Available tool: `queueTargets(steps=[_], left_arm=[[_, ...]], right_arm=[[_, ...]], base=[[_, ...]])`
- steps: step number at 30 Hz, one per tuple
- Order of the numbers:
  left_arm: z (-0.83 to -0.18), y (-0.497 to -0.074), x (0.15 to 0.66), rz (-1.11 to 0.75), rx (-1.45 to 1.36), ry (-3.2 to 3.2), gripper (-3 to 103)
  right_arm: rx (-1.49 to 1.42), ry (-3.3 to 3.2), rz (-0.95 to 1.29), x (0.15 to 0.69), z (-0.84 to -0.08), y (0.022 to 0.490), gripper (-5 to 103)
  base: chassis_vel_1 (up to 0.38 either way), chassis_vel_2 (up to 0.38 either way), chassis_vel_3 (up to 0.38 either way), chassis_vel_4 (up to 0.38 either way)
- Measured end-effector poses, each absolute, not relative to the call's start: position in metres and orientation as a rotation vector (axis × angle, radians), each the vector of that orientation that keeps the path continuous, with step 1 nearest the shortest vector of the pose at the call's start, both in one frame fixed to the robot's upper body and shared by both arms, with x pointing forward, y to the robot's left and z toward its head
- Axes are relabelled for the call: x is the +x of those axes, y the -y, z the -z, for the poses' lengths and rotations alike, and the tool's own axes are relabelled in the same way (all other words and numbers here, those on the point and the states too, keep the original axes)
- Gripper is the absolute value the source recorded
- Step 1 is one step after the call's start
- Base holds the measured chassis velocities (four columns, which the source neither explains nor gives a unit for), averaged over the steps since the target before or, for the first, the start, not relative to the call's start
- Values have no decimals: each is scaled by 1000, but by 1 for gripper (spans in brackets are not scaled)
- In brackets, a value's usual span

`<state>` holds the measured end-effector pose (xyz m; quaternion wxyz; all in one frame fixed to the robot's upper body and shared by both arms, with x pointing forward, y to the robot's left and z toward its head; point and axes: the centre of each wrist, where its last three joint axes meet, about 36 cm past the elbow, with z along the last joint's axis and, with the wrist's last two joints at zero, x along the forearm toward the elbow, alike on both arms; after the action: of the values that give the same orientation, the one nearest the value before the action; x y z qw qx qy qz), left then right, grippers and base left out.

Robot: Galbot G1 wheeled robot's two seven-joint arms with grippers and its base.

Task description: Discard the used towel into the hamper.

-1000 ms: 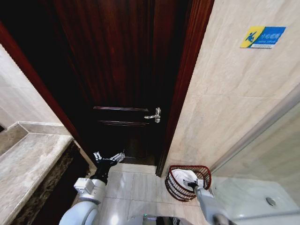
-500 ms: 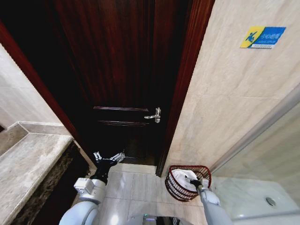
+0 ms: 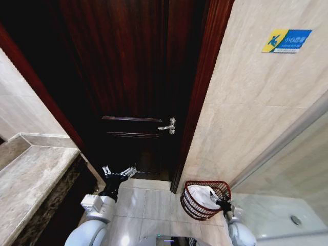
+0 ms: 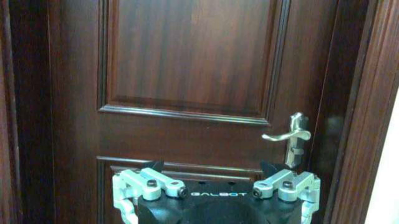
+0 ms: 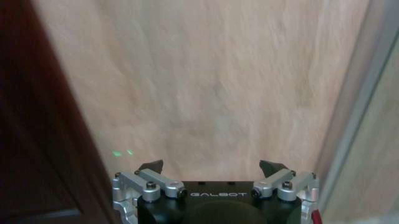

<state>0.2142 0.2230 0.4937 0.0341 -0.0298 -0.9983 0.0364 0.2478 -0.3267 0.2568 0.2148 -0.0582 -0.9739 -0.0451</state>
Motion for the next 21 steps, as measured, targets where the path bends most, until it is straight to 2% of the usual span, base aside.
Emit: queueTargets(steps=[6,21], left_arm=[[-494,-223,214,-112,-92,3070,100],[-494,-223,214,-112,-92,3070,100]], right_arm=[[-90,2805,129,225,-298,298,100],[-113,3026,164,191,-370,268,100]], base=[[0,0,0,0],[0,0,0,0]])
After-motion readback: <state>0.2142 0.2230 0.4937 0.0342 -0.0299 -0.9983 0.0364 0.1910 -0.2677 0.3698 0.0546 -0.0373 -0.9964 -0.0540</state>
